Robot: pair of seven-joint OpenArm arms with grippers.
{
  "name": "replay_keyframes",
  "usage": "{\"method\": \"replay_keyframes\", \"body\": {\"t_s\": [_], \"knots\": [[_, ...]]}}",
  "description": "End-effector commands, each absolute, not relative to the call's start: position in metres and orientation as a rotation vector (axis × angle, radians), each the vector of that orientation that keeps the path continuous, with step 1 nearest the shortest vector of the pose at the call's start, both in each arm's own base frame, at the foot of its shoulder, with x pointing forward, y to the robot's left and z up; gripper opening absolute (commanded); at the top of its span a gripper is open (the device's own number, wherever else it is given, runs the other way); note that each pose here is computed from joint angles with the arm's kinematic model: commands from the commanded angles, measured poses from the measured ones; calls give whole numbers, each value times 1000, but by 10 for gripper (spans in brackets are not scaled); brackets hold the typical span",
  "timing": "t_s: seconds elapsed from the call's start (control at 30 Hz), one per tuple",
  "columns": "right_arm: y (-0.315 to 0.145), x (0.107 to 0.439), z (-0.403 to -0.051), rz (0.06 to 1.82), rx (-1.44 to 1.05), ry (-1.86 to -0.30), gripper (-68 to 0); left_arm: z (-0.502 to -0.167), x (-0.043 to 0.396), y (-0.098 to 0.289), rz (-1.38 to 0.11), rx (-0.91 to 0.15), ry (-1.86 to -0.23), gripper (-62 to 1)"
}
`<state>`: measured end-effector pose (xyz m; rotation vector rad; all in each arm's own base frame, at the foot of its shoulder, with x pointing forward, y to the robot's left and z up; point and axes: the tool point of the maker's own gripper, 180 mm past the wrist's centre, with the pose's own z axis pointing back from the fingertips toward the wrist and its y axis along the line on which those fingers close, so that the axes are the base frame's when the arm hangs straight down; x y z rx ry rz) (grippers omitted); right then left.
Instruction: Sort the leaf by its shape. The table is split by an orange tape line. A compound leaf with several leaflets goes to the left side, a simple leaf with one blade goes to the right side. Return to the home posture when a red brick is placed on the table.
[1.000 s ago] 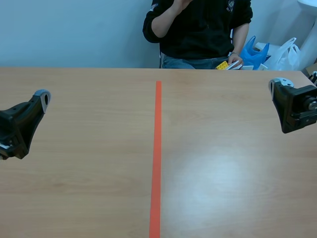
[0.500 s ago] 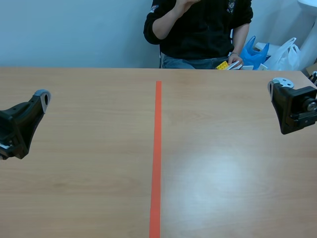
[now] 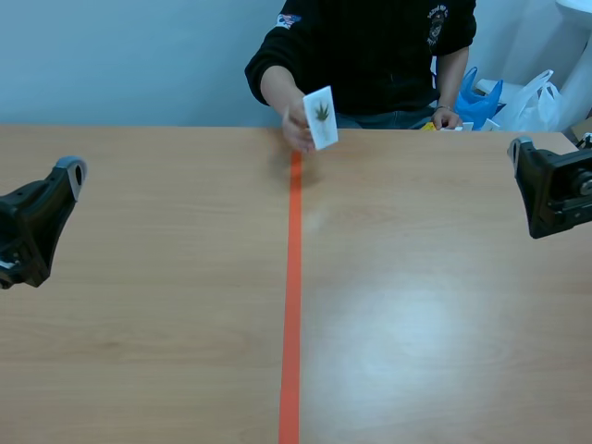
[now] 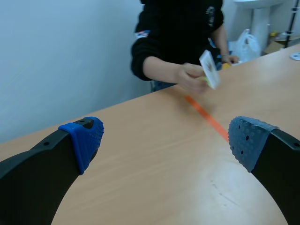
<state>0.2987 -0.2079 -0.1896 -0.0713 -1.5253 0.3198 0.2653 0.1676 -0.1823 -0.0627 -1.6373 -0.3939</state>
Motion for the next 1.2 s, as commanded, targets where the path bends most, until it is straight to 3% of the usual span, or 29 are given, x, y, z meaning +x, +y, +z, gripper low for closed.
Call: {"method": "replay_keyframes", "body": {"t_s": [0.0,0.13,1.17], "knots": [[-207,304,-167,327,-88,-1599,4,-174,267,170,-370,-46,-1673,-37],[-208,304,-166,325,-91,-1603,4,-173,268,176,-348,-10,-1679,-37],[-208,304,-166,329,-91,-1601,4,-173,268,176,-349,-12,-1678,-37]]}}
